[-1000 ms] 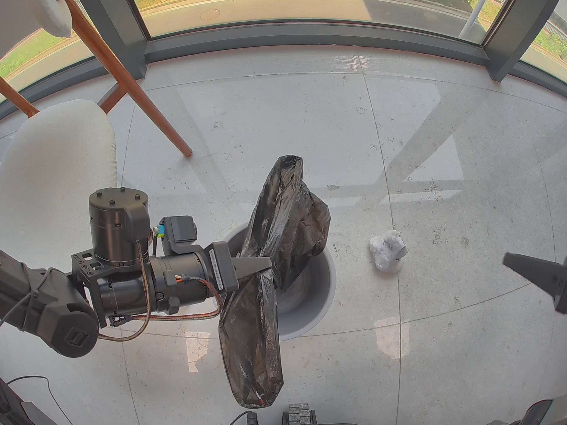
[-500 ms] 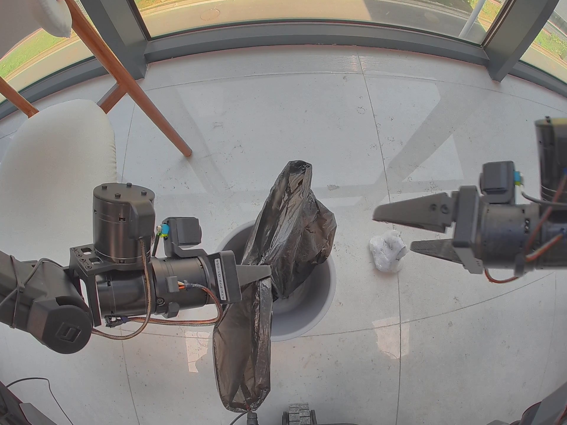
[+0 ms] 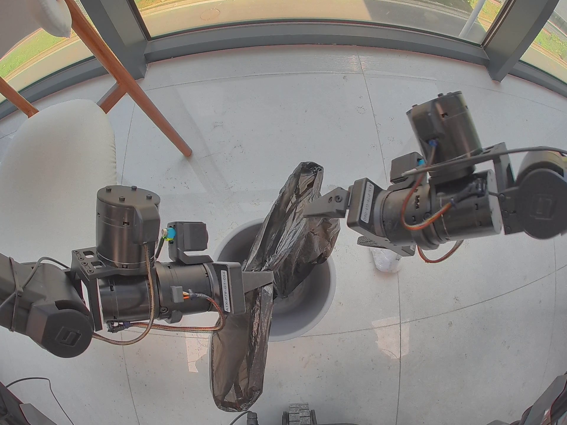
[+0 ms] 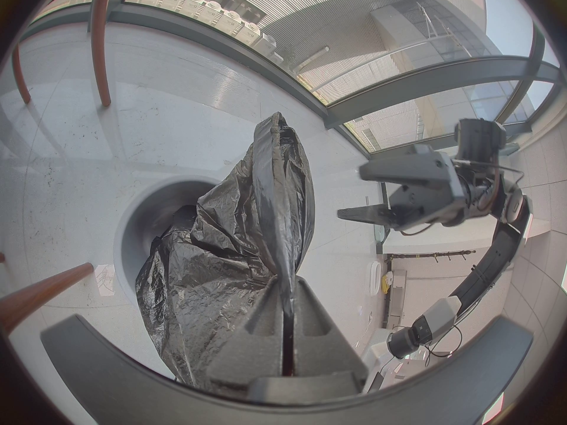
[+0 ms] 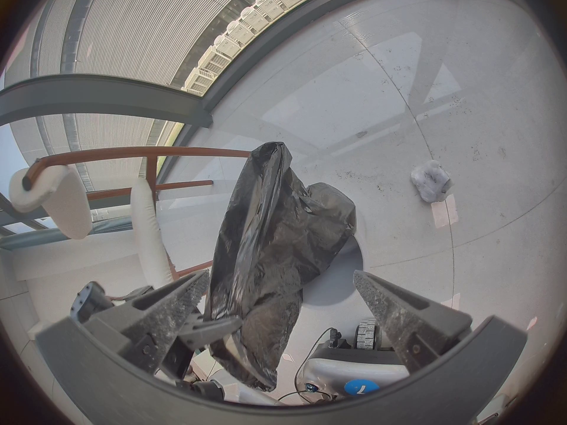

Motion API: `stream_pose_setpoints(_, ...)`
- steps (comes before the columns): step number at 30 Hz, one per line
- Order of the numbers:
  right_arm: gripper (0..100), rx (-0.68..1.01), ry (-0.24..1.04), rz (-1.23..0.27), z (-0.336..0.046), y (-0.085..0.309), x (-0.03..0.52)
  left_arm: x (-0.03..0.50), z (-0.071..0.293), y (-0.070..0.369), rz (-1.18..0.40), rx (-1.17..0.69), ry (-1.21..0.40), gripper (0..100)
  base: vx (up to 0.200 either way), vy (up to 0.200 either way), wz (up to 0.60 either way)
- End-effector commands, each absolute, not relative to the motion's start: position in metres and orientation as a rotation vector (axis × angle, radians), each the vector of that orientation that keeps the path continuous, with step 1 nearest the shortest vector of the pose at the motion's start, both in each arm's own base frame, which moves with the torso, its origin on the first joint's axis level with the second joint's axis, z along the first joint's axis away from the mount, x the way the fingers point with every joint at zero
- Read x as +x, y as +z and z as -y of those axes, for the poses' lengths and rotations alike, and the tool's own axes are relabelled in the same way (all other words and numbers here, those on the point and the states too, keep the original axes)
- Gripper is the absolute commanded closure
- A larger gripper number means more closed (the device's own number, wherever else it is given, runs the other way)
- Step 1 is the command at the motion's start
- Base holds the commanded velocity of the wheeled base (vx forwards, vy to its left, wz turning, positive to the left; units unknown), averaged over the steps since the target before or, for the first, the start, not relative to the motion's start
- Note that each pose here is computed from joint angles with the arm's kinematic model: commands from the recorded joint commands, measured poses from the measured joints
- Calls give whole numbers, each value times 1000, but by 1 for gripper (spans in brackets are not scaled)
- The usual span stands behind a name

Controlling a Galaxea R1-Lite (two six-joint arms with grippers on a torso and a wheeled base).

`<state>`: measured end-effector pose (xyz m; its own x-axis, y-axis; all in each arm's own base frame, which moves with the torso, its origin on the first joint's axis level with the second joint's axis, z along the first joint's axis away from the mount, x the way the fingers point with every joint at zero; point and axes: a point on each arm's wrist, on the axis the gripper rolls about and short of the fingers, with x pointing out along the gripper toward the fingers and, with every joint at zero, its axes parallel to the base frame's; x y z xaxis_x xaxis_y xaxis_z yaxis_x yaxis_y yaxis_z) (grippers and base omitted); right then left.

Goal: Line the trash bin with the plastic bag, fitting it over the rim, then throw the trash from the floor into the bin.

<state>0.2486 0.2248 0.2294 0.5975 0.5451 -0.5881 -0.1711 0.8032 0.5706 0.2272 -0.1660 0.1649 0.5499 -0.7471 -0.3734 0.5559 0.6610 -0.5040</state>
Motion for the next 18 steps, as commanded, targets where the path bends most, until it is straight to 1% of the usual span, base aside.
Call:
stream_pose_setpoints(1, 0, 468, 405, -873, -241, 212, 270, 221, 172, 163, -615, -331, -818, 100, 0, 0, 0)
stream_pose_setpoints(6, 0, 466, 395, -881, -249, 213, 281, 216, 170, 154, -646, -317, -789, 100, 0, 0, 0)
stream_pose_setpoints(12, 0, 447, 356, -880, -257, 209, 291, 217, 171, 155, -639, -312, -791, 100, 0, 0, 0)
stream_pose_setpoints(13, 100, 445, 346, -876, -258, 207, 293, 217, 171, 156, -637, -312, -792, 100, 0, 0, 0)
stream_pose_setpoints(18, 100, 442, 332, -868, -259, 206, 296, 218, 172, 157, -634, -313, -791, 100, 0, 0, 0)
